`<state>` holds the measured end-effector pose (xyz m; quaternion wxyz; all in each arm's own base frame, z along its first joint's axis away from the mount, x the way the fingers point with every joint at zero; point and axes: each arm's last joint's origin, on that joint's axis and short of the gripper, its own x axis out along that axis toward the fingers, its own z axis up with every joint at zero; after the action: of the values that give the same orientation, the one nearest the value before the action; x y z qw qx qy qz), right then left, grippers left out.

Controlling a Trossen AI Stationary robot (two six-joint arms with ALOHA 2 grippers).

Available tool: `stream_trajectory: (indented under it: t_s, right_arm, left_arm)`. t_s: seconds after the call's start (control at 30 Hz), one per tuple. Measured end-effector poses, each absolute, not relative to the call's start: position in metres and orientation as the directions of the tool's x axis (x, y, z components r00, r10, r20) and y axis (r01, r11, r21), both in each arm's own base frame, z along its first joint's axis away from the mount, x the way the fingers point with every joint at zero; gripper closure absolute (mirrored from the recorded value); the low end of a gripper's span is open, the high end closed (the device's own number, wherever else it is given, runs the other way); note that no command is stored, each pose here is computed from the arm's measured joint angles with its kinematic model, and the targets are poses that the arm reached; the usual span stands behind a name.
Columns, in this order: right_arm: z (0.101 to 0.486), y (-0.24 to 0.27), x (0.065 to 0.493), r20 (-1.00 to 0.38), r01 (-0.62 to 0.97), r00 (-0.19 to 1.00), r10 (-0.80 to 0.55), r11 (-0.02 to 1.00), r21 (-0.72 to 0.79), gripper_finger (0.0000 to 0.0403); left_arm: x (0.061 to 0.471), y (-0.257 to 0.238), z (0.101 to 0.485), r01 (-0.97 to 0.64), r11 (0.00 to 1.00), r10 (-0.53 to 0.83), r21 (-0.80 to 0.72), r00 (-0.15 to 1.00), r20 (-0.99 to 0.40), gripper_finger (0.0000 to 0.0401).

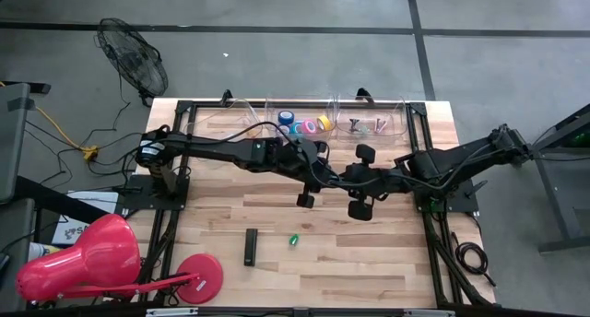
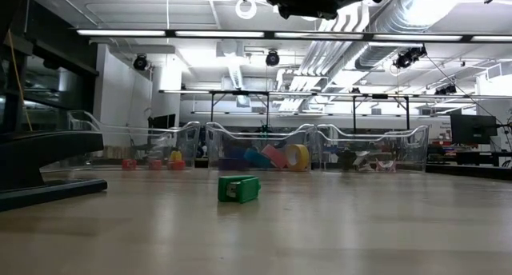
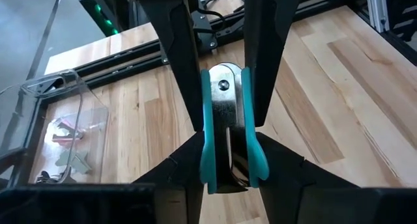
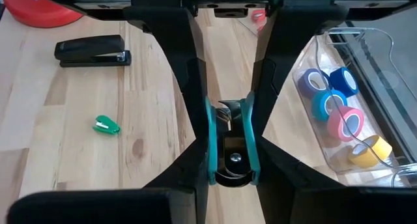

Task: Pick and place Stapler, Stapler remover, tape
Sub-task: Put the blue staple remover into the right transparent bin

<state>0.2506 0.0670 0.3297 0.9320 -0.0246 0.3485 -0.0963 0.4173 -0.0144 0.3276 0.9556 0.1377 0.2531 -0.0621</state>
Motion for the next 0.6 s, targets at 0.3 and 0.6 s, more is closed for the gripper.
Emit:
stream_trajectory:
  t_s: [0.3,0.6]
  right_arm:
    - [0.329,0.066,0.250,-0.652,0.153,0.735,-0.189,0.982,-0.112,0.0319]
    - [0.326,0.051,0.251,-0.692,0.186,0.693,-0.201,0.978,-0.097,0.0319]
  left_arm:
    - [0.417,-0.014,0.327,0.185,0.954,-0.043,0.237,0.864,-0.502,0.0282]
    - [0.416,-0.010,0.325,0.073,0.948,0.105,0.310,0.848,-0.519,0.0276]
